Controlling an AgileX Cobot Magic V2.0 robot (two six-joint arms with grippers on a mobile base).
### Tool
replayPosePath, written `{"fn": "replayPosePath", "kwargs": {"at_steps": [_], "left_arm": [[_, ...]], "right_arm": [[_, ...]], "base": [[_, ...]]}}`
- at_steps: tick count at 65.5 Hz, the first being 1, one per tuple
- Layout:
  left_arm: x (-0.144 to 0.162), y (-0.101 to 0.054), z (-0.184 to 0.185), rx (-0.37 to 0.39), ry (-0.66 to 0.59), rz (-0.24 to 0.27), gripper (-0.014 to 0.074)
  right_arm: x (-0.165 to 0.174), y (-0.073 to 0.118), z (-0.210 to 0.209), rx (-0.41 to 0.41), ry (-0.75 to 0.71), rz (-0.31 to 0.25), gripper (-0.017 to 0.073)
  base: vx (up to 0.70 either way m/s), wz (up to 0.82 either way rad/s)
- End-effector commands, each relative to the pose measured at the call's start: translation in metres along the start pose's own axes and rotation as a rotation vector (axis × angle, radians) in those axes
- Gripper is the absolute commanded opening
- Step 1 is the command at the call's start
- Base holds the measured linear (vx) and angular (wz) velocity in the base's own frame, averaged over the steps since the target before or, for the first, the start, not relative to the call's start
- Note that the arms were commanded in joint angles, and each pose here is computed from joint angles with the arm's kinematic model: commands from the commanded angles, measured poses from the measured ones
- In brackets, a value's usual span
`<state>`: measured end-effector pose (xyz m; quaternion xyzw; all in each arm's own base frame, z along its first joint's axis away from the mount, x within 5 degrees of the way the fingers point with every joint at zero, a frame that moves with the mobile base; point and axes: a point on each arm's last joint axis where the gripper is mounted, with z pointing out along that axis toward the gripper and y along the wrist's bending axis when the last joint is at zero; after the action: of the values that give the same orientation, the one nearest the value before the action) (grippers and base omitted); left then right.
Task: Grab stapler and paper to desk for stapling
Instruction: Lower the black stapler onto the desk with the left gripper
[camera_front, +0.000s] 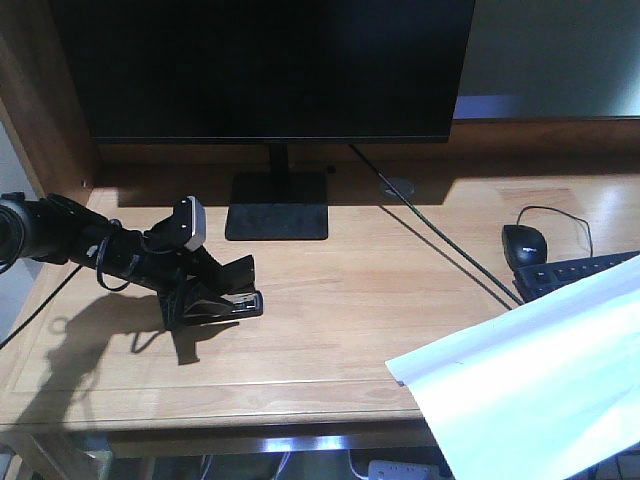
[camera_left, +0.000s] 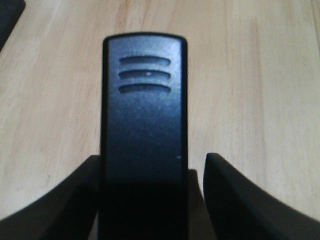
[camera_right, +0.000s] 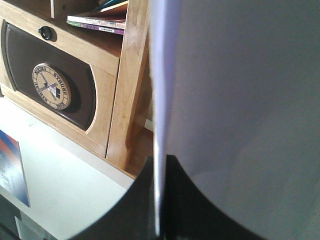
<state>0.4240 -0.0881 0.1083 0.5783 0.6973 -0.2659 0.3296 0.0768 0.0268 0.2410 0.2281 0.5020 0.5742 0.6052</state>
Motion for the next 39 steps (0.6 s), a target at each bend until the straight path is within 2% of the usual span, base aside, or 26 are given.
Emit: {"fn": "replayPosePath", "kwargs": {"at_steps": [1, 26, 33, 39], "left_arm": [[-0.042, 0.002, -0.028, -0.045, -0.088, 0.053, 0.0452], [-0.072, -0.005, -0.055, -0.082, -0.111, 0.130, 0.0445], [-0.074, -0.006, -0.058, -0.083, -0.095, 0.151, 0.0402], [-0.073, -0.004, -0.058, -0.101, -0.083, 0.152, 0.0323]], "right_arm": [[-0.001, 0.005, 0.000, -0.063, -0.010, -0.014, -0.0009], [-0.001, 0.005, 0.000, -0.063, -0.010, -0.014, -0.0009], [-0.001, 0.005, 0.000, -0.063, -0.010, -0.014, -0.0009], [-0.001, 0.005, 0.000, -0.063, -0.010, -0.014, -0.0009]], "base": [[0.00, 0.00], [0.00, 0.00], [0.00, 0.00], [0.00, 0.00]]}}
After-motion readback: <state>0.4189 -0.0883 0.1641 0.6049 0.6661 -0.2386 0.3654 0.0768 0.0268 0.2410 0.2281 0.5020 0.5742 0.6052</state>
